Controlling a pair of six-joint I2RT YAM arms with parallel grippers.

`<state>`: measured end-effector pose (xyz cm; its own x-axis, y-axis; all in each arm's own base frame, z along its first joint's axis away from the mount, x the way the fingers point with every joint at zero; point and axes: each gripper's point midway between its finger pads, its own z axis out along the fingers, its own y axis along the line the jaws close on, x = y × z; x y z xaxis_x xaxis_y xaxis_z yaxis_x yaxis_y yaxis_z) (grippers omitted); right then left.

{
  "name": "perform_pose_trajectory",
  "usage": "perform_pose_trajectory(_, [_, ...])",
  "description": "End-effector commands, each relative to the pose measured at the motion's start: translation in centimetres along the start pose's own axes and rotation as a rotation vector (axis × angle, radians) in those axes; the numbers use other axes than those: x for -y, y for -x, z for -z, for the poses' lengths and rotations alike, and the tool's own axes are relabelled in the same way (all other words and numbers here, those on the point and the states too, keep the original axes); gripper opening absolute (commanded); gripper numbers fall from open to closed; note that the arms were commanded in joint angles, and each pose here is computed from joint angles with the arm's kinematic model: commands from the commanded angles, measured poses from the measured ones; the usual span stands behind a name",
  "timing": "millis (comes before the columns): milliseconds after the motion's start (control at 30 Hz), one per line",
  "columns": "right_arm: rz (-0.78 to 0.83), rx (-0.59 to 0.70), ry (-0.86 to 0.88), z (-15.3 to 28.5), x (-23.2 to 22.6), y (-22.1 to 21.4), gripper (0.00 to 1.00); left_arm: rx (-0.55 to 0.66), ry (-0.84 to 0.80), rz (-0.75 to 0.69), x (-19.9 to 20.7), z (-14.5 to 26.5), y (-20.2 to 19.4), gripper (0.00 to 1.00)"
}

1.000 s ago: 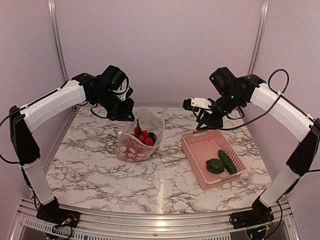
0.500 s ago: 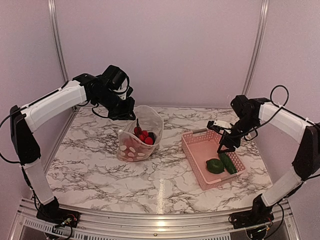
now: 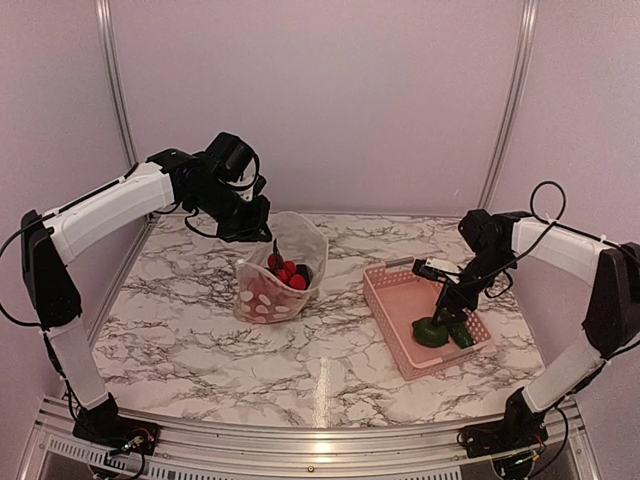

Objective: Place the food in the zip-top bag and seal the zipper
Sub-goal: Pick up the fake fruit from the bin.

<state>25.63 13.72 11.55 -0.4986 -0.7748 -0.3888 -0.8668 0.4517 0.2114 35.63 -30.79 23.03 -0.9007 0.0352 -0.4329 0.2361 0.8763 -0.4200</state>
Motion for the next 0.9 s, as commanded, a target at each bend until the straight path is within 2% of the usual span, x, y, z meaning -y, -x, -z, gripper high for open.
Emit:
perform_pose_trajectory(0, [-0.028, 0.007, 0.009, -0.8, 1.0, 0.5, 0.74, -0.025, 0.0, 0.002, -0.3, -1.0, -0.3, 0.0])
perform_pose_trajectory(433, [-0.073, -0.098, -0.027, -3.1, 2.7, -1.8, 0.78, -0.036, 0.002, 0.002, -0.4, -1.7, -0.5, 0.0])
perform_pose_trajectory(867, [-0.138, -0.101, -0.003, -4.7, 3.0, -2.0, 0.77, -0.035, 0.002, -0.007, -0.4, -1.7, -0.5, 0.0])
